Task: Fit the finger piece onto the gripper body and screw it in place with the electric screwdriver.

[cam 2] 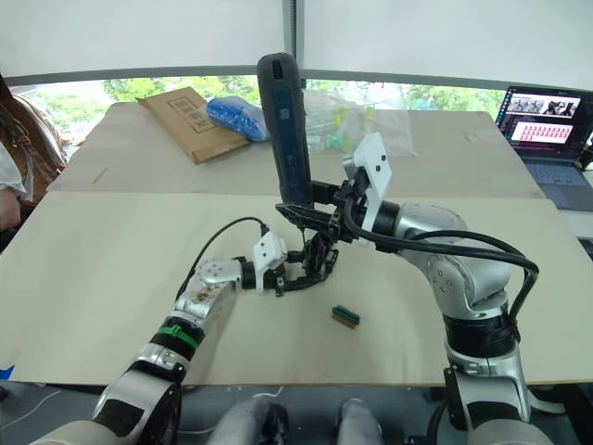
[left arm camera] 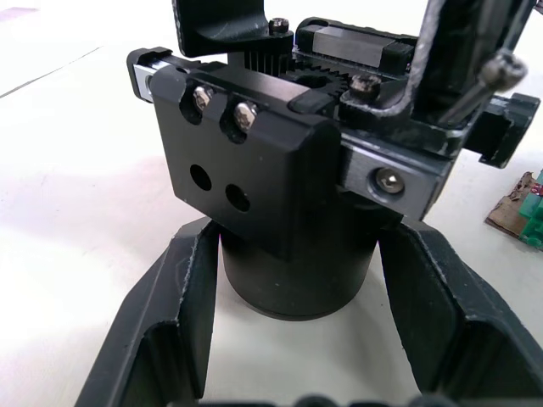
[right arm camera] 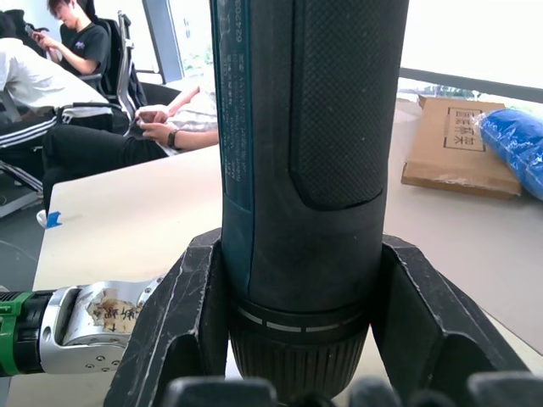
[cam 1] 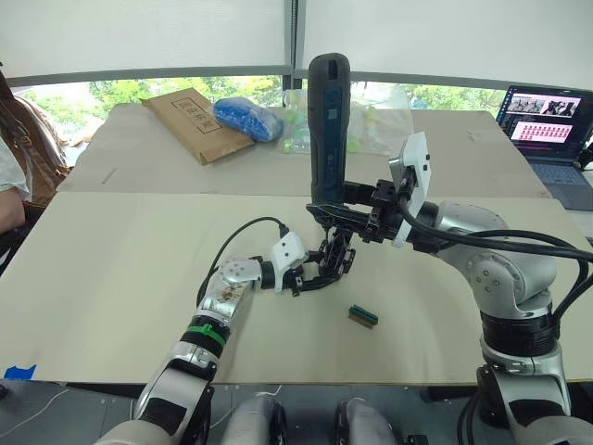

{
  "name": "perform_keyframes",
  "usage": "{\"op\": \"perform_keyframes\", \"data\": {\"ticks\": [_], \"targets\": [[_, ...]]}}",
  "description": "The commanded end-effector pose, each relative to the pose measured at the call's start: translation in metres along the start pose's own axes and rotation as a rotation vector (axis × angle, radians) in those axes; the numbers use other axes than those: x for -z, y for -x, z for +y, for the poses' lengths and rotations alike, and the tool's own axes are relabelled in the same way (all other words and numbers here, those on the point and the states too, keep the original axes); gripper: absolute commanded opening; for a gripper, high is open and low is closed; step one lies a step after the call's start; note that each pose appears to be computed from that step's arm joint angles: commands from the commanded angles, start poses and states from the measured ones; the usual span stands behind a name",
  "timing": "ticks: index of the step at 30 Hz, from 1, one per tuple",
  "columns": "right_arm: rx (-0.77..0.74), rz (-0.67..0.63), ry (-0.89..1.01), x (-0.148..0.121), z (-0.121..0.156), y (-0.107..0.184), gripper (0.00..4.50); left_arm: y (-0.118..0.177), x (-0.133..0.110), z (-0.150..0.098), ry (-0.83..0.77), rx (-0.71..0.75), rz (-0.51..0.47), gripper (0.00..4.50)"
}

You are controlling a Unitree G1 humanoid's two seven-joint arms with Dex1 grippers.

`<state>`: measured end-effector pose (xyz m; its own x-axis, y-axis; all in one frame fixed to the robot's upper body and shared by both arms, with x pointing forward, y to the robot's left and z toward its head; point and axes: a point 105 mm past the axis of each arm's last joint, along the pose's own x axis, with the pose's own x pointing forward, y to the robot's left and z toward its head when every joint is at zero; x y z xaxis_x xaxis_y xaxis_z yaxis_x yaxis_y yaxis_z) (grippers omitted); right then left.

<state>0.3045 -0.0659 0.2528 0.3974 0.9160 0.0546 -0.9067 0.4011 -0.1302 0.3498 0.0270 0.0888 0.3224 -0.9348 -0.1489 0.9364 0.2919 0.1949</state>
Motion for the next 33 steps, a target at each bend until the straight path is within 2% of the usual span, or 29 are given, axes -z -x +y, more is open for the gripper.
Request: {"op": "perform_keyframes", "data": {"ticks": [1,33], "targets": [[-0.019,-0.070,0.091,-0.0210,0.0065,0.0023,1.93,-0.0033,-0.0103,-0.0009,-0.044,0.011,-0.023,2.30],[-0.007,-0.073,0.093,-0.0166,0.0041,0.0002,1.93,-0.0041,-0.0119,0.0003,-0.040,0.004,-0.028,2.30]]}}
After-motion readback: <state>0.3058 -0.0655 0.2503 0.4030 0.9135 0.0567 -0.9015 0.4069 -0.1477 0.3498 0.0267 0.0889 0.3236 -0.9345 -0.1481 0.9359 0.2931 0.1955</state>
